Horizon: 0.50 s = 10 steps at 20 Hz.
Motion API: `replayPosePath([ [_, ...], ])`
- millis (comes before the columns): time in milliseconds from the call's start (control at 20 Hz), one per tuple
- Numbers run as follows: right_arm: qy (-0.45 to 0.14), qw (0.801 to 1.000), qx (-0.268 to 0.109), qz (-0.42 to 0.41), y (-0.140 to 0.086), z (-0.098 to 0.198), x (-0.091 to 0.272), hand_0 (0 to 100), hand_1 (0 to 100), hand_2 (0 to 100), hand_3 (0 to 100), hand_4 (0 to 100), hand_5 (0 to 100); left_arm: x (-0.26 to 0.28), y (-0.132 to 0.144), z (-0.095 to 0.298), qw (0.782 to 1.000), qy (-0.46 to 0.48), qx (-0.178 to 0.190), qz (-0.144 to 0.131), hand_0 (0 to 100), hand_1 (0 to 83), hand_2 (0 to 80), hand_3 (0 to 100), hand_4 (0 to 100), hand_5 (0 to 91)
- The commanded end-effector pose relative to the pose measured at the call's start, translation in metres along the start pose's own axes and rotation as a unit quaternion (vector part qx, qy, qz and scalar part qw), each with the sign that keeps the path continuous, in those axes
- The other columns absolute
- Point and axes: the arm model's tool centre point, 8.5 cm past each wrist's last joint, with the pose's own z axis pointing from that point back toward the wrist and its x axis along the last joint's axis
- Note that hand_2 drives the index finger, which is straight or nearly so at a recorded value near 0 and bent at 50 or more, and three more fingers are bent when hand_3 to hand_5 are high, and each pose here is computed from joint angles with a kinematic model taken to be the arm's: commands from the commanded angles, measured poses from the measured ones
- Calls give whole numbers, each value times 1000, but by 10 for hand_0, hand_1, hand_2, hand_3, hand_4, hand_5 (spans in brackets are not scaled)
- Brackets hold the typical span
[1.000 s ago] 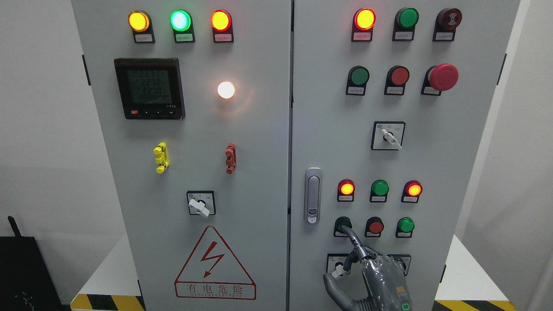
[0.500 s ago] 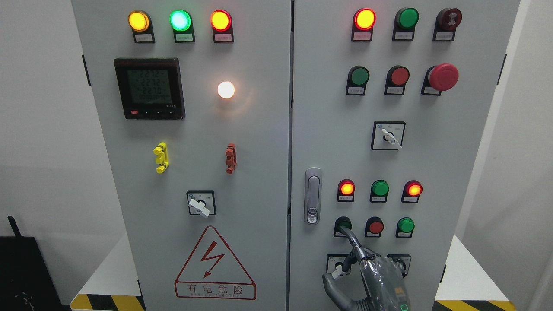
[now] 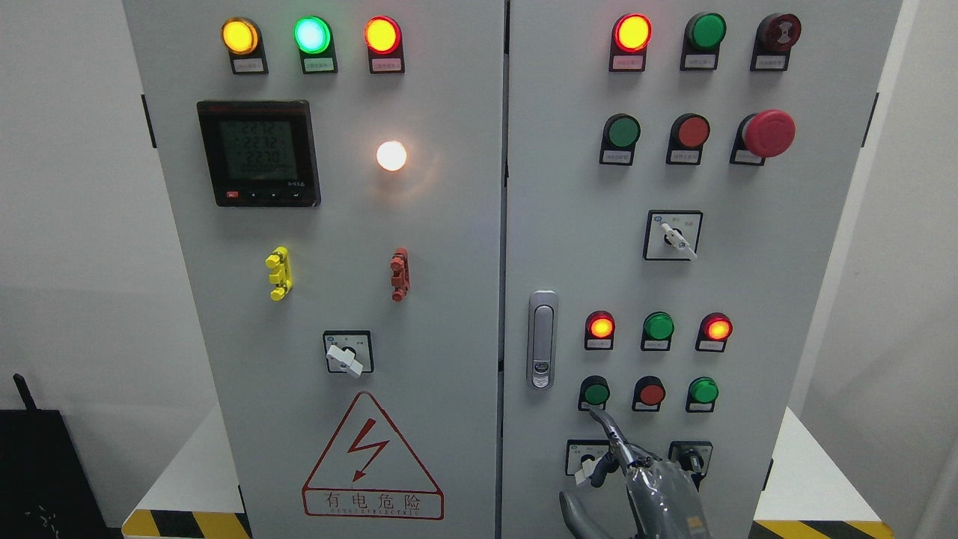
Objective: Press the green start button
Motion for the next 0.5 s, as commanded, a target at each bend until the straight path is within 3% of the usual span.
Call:
replayPosePath([
  [0, -8, 999, -37, -26, -24, 16, 11, 379, 165, 0, 633, 567, 470, -1, 0, 0, 1000, 1, 0, 0, 120, 556, 0, 0, 0, 0],
  [150, -6, 998, -45, -44, -27, 25, 14, 397, 155, 0, 543, 490, 389, 0, 0, 0, 1000, 0, 0, 0, 120, 556, 0, 0, 0, 0],
  [300, 0, 997, -48, -61, -29, 36, 16, 395, 139, 0, 408, 381, 242, 0, 0, 0, 1000, 0, 0, 0, 120, 556, 0, 0, 0, 0],
  [400, 6, 996, -49, -76, -28, 44, 15, 350, 127, 0, 261, 228, 72, 0, 0, 0, 1000, 0, 0, 1, 120, 556, 0, 0, 0, 0],
  [450, 6, 996, -43, -83, -28, 47, 16, 338, 125, 0, 228, 204, 35, 0, 0, 0, 1000, 0, 0, 0, 120, 556, 0, 0, 0, 0],
])
